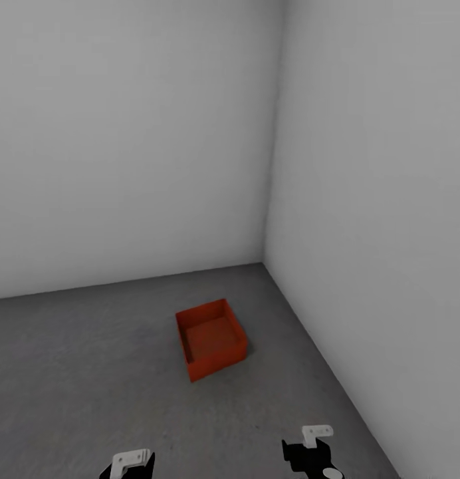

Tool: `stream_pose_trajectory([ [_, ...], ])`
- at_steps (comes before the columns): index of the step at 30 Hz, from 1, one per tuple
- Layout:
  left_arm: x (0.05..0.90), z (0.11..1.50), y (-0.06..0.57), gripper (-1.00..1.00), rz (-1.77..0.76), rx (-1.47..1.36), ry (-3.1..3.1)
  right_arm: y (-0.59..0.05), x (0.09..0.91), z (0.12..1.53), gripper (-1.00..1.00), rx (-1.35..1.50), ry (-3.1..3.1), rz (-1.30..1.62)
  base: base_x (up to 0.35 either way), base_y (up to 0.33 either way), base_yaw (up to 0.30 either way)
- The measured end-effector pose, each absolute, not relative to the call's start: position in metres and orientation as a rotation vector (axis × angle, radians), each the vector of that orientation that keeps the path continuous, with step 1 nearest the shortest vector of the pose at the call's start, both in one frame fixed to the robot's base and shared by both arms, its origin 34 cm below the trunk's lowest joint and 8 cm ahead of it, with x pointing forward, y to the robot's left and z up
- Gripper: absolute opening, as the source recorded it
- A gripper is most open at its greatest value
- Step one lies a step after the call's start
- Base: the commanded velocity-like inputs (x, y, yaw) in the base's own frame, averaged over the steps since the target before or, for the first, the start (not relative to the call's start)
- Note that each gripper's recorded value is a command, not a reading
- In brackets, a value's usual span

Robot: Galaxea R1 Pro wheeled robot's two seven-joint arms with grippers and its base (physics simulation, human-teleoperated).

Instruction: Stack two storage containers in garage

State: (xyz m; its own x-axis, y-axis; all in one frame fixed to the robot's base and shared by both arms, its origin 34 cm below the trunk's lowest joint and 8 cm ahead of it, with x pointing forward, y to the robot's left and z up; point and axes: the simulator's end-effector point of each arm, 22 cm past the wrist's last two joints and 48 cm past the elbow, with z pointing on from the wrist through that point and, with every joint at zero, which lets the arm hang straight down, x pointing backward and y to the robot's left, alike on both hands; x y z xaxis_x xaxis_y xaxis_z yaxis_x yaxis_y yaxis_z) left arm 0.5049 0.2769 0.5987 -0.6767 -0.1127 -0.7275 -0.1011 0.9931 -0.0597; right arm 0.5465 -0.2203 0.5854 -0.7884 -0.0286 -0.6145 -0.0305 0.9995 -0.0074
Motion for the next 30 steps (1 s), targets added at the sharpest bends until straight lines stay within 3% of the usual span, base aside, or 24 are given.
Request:
stream_pose_trajectory([
  [20, 0.505, 0.5987, 0.2765, 1.0, -0.019, -0.146, 2.319, -0.2202, 0.5465, 0.5854, 1.0, -0.041, 2.479, 0.004, 0.0, 0.0, -0.248],
  [30, 0.5049, 0.5987, 0.2766, 1.0, -0.018, -0.146, 2.319, -0.2202, 0.5465, 0.5854, 1.0, -0.041, 2.479, 0.004, 0.0, 0.0, -0.055],
])
